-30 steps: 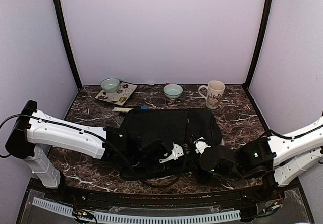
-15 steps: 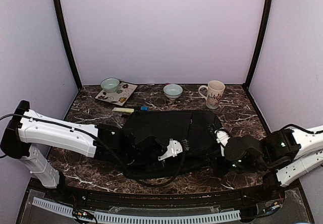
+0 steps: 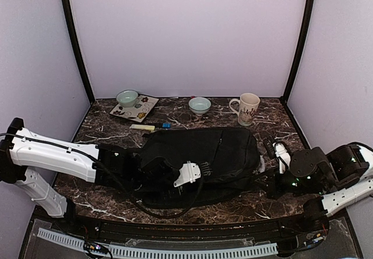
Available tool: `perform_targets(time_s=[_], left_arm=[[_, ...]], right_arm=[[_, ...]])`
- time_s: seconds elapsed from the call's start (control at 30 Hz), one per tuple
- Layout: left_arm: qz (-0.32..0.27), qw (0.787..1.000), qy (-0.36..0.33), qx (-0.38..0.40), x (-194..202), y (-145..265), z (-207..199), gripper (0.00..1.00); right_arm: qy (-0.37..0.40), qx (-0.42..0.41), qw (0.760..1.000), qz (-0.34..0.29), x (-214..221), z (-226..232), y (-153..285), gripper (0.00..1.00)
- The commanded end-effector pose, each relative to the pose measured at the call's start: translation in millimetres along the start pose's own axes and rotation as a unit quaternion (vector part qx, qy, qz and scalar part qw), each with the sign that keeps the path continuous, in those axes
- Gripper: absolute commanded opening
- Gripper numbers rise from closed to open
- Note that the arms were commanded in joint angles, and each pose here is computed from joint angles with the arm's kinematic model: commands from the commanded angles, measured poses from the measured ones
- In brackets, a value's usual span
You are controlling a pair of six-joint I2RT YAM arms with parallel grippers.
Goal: Pack the student bag
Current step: Zip the student bag into the largest pocket of the bag.
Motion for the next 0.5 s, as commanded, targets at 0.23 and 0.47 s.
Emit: perform_targets(time_s=[0.23, 0.47], left_arm=[[0.069, 0.996, 0.050, -0.018, 11.6, 39.5, 19.9, 0.60], [0.024, 0.997, 0.073, 0.022, -26.6, 87.6, 21.5, 0.99]], right_arm=[[0.084, -0.081, 0.993, -0.011, -27.3, 53.6, -10.2, 0.00], [0.146, -0.145, 0.979, -0.007, -53.0, 106.6, -19.9, 0.00]])
Point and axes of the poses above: each gripper's point midway between its finger pads, its own y axis back along the fingers, its own z axis along the line the jaws close on, x = y × z, the point moved 9 cm from there along y, back along the fingers, and after that the axes turned 4 degrees about y, right-handed, at the moved point
